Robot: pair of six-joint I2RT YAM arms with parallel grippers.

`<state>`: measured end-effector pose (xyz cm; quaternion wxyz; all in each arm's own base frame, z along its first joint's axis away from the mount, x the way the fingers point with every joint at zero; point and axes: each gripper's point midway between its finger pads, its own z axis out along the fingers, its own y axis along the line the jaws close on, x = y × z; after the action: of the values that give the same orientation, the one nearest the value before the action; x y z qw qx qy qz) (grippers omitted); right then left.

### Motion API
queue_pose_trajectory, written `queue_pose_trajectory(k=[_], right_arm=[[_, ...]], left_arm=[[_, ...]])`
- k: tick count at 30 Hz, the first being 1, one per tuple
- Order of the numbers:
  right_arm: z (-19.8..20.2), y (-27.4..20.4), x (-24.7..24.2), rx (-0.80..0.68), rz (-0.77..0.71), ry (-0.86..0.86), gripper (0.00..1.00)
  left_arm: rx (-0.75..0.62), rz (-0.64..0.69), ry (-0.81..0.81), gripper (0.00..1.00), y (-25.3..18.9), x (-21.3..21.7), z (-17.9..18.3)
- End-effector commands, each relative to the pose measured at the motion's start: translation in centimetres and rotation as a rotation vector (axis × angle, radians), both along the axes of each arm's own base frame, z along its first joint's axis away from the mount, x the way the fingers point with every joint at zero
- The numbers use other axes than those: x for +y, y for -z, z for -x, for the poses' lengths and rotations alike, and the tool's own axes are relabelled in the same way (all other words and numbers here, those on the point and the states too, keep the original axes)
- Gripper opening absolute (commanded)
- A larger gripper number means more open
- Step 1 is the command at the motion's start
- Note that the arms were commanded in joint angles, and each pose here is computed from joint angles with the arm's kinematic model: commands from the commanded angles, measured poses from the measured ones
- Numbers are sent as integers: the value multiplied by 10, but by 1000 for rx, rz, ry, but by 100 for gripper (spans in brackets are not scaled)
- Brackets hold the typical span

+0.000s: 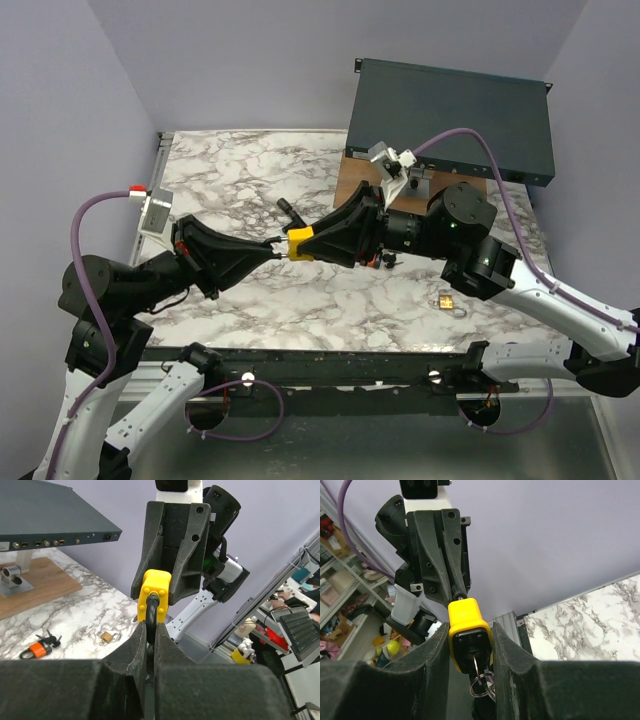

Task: Lock with the key
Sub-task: Lock the lock.

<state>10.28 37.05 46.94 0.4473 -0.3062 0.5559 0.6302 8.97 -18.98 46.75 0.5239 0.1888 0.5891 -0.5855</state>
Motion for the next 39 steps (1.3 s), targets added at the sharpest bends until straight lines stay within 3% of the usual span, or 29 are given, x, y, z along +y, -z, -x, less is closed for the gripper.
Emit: queue_pose_trajectory(k=[1,10,17,39], right_arm=[[29,-29,3,26,-74,-147,1],[28,-41,-5,3,-79,-121,1],[23,-33,5,-1,-76,-118,1],[2,-4,33,-28,-16,-45,1]], left_arm=[[-76,-64,-79,0,2,4,-14],[-155,-125,-29,0,-8,7,5],[-60,-52,44,0,-3,-4,5],[111,-12,31,0,27,-16,-24]])
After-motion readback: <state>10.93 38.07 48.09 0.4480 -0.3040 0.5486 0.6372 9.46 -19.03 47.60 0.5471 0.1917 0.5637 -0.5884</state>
